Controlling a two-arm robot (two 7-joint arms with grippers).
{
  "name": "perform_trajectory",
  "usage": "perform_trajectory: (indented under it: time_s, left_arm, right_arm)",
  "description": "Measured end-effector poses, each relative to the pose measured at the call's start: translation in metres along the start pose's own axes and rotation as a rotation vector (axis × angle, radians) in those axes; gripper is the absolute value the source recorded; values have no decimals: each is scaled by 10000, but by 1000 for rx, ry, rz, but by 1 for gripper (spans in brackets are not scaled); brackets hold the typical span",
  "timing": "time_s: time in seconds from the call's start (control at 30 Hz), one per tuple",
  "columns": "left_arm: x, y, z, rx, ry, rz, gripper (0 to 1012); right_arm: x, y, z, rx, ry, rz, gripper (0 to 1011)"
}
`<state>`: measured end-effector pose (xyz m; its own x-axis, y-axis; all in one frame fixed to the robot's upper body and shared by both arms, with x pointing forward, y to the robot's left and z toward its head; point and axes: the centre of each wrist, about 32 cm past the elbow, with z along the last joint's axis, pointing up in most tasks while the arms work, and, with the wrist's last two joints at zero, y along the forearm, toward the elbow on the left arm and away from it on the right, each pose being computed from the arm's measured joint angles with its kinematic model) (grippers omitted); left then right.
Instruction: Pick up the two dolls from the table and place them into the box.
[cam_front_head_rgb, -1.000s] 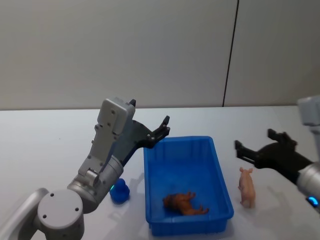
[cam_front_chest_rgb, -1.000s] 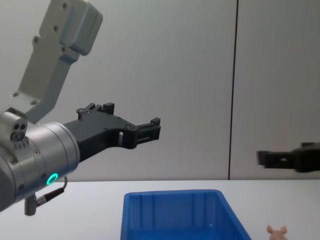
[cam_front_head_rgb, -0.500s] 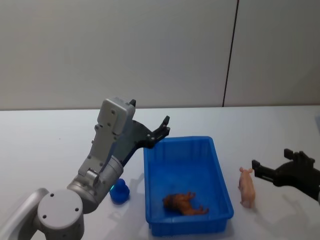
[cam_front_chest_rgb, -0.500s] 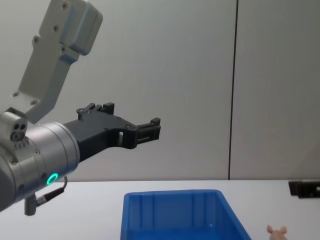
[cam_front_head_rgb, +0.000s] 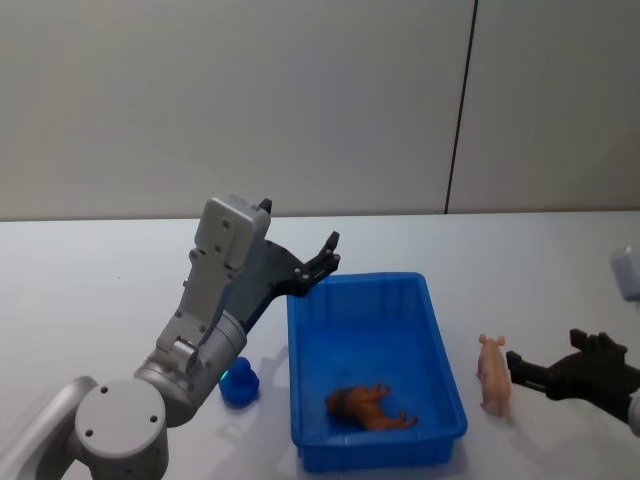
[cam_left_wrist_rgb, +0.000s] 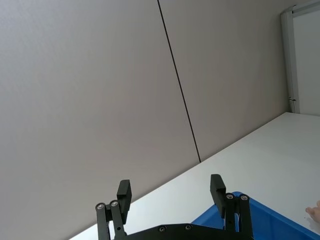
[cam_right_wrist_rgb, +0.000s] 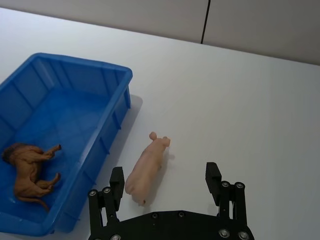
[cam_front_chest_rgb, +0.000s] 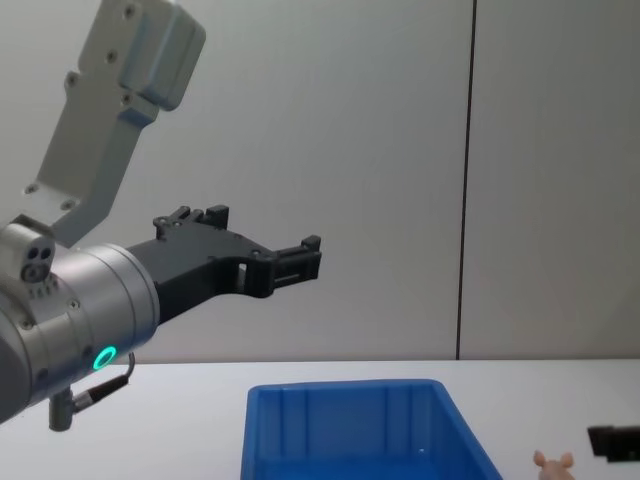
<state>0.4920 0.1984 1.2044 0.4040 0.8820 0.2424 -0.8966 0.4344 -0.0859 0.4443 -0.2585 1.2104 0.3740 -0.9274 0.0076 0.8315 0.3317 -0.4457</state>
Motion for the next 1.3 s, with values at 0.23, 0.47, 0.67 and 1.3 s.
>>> perform_trajectory:
  time_s: [0.23,0.47,0.67,1.3]
  left_arm:
    - [0,0,0,0,0,0,1001]
    - [0,0,0,0,0,0,1001]
    - [0,0,0,0,0,0,1001]
    - [0,0,0,0,0,0,1001]
  right_arm:
    - [-71,121,-41,-35,-7,-2,1001]
    - [-142,250,-91,-74,-13,-1,1001]
    - [-195,365,-148,-105,-16,-10,1001]
    - [-352,731,-217,-133,-47,-4,1001]
